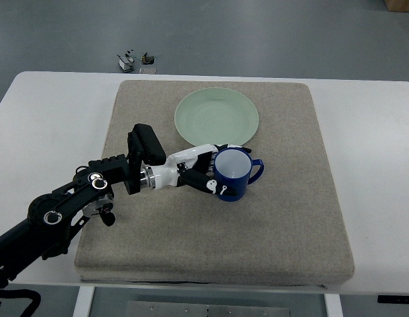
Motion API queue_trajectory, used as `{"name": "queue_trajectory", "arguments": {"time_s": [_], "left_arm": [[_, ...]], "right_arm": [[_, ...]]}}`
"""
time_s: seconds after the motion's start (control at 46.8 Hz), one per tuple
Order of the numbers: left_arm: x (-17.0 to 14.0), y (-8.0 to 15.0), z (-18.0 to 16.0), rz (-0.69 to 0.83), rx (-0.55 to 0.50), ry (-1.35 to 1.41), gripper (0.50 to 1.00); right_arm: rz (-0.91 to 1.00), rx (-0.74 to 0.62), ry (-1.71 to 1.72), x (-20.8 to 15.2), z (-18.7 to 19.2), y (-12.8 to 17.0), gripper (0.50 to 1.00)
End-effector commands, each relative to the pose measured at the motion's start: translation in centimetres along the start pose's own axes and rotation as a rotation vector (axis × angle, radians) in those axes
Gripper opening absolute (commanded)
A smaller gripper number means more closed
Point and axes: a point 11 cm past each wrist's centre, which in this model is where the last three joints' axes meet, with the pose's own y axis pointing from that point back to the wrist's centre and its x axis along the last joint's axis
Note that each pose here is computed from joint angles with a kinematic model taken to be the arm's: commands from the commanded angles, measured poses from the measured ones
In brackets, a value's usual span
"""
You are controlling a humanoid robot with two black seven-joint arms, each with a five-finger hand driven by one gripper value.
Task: Place cup left of plate with left hand
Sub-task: 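Close the left hand fingers around the blue mug body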
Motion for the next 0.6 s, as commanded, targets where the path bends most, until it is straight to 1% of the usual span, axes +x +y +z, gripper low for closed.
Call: {"name": "queue_trajectory", "arguments": {"time_s": [0.0, 0.043, 0.107, 0.128, 0.171, 0.235, 0.278, 0.321, 0.449, 0.513, 0.577], "left_arm": [[0.0, 0.0, 0.0, -0.002, 0.001, -0.004, 0.707], [0.0, 0.0, 0.0, -0.002, 0.001, -0.004, 0.658], [0.0, 0.0, 0.1, 0.001, 0.0, -0.005, 0.643], [0.0, 0.0, 0.1, 0.002, 0.0, -0.005, 0.626], [0.0, -0.1, 0.1, 0.006, -0.003, -0.008, 0.613], [0.0, -0.1, 0.3, 0.008, -0.006, -0.009, 0.579], [0.0, -0.1, 0.4, 0.008, -0.01, -0.01, 0.534], [0.1, -0.1, 0.6, 0.012, -0.016, -0.011, 0.5], [0.8, 0.1, 2.2, 0.028, -0.061, -0.028, 0.5], [2.2, 0.4, 3.7, 0.072, -0.096, -0.048, 0.5], [4.2, 1.4, 5.0, 0.139, -0.124, -0.062, 0.5]], "right_arm": [[0.0, 0.0, 0.0, 0.0, 0.0, 0.0, 0.934], [0.0, 0.0, 0.0, 0.0, 0.0, 0.0, 0.934], [0.0, 0.0, 0.0, 0.0, 0.0, 0.0, 0.934], [0.0, 0.0, 0.0, 0.0, 0.0, 0.0, 0.934], [0.0, 0.0, 0.0, 0.0, 0.0, 0.0, 0.934], [0.0, 0.0, 0.0, 0.0, 0.0, 0.0, 0.934], [0.0, 0.0, 0.0, 0.0, 0.0, 0.0, 0.934], [0.0, 0.0, 0.0, 0.0, 0.0, 0.0, 0.934], [0.0, 0.0, 0.0, 0.0, 0.0, 0.0, 0.934], [0.0, 0.0, 0.0, 0.0, 0.0, 0.0, 0.934], [0.0, 0.0, 0.0, 0.0, 0.0, 0.0, 0.934]]}}
